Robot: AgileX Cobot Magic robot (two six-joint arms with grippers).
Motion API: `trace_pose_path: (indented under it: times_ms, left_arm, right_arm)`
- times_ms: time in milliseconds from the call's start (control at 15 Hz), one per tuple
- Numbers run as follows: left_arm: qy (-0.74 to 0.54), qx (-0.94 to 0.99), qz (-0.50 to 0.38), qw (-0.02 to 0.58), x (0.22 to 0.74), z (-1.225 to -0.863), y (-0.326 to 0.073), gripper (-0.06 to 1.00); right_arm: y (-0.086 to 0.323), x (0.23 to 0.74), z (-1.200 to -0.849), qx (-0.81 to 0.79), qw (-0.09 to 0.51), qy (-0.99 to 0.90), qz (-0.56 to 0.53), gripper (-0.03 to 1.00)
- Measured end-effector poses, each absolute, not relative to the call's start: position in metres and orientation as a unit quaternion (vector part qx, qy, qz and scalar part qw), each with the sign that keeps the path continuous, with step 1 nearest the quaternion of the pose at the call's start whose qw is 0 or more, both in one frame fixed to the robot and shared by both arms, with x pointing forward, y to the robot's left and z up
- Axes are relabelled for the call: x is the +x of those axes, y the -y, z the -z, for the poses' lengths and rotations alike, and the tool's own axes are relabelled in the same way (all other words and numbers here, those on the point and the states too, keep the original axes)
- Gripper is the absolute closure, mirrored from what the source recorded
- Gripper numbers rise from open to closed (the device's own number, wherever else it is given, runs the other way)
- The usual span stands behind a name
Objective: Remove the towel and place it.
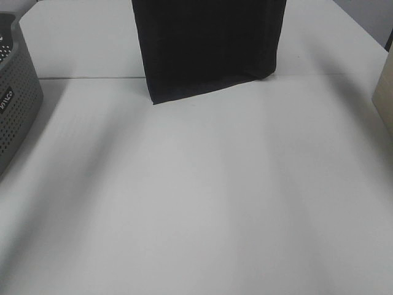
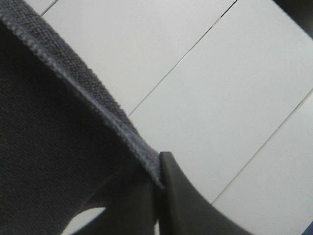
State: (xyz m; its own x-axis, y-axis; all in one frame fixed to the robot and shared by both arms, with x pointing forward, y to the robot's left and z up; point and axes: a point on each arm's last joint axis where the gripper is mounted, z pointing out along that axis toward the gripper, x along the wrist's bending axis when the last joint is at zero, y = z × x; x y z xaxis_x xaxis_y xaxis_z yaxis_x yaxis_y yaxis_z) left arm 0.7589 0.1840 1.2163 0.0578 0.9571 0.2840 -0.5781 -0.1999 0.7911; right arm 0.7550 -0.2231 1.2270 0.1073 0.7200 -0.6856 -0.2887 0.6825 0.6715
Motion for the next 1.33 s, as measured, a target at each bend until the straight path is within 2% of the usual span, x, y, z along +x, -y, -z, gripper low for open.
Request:
trace_pose_path:
  times_ms: [333,467,800,1333]
  left_arm:
    - [-0.27,0.468,-0.615,0.575,0.765,-1.205,-0.184,0.94]
    - [-0.284,0.479,-0.603,0.571,0.767,-1.201,-0.184,0.94]
    - [-0.348,0.546,-0.539,0.54,0.769,-1.188,-0.184,0.94]
    - [-0.421,0.628,-0.397,0.52,0.706,-1.243,-0.189,0.94]
  right_arm:
    - [0.224,0.758,-1.213,0.26,0.649,-0.608,-0.375,0.96]
    - [0.222,0.758,-1.204,0.294,0.604,-0.632,-0.386,0.96]
    - [0.222,0.748,-1.197,0.341,0.522,-0.69,-0.368,0.96]
    - [0.231,0.692,-1.233,0.379,0.417,-0.755,-0.337,0.96]
